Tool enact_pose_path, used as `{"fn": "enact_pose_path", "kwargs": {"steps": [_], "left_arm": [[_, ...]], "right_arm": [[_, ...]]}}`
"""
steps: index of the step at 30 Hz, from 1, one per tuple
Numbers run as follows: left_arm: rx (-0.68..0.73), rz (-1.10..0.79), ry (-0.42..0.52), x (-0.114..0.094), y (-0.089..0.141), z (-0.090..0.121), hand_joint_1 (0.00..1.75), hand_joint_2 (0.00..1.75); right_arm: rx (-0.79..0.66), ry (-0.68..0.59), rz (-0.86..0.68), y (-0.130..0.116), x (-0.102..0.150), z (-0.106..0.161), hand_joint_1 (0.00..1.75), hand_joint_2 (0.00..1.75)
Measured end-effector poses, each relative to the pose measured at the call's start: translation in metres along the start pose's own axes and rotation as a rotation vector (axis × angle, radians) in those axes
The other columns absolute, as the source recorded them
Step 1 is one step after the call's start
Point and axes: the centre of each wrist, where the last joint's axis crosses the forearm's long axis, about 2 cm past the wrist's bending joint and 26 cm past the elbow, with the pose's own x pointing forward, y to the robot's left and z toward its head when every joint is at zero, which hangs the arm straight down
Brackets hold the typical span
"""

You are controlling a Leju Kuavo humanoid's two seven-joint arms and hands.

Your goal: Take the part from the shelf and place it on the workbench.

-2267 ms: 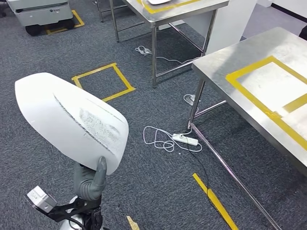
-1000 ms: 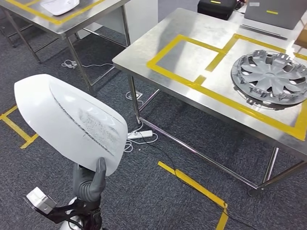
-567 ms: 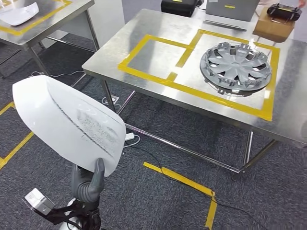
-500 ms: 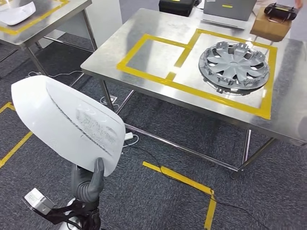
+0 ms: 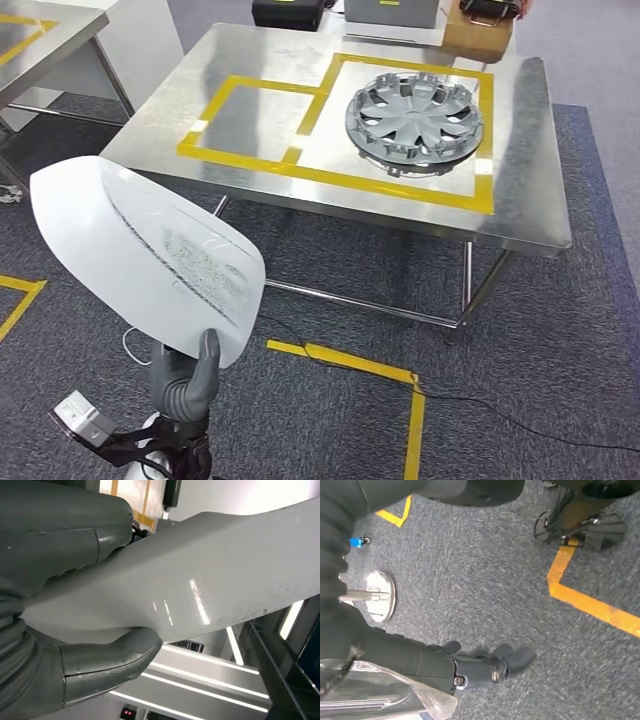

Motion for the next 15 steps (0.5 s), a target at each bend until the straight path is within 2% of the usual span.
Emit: {"fn": "enact_pose_path", "kwargs": {"steps": [15], "left_arm": [[0.004,-0.001,0.000,0.0001,0.0006,0.0001,1.75,1.75]], "right_arm": [[0.005,-0.002,0.011,0.0023,0.0008,0.0008,0.00,1.75]]}}
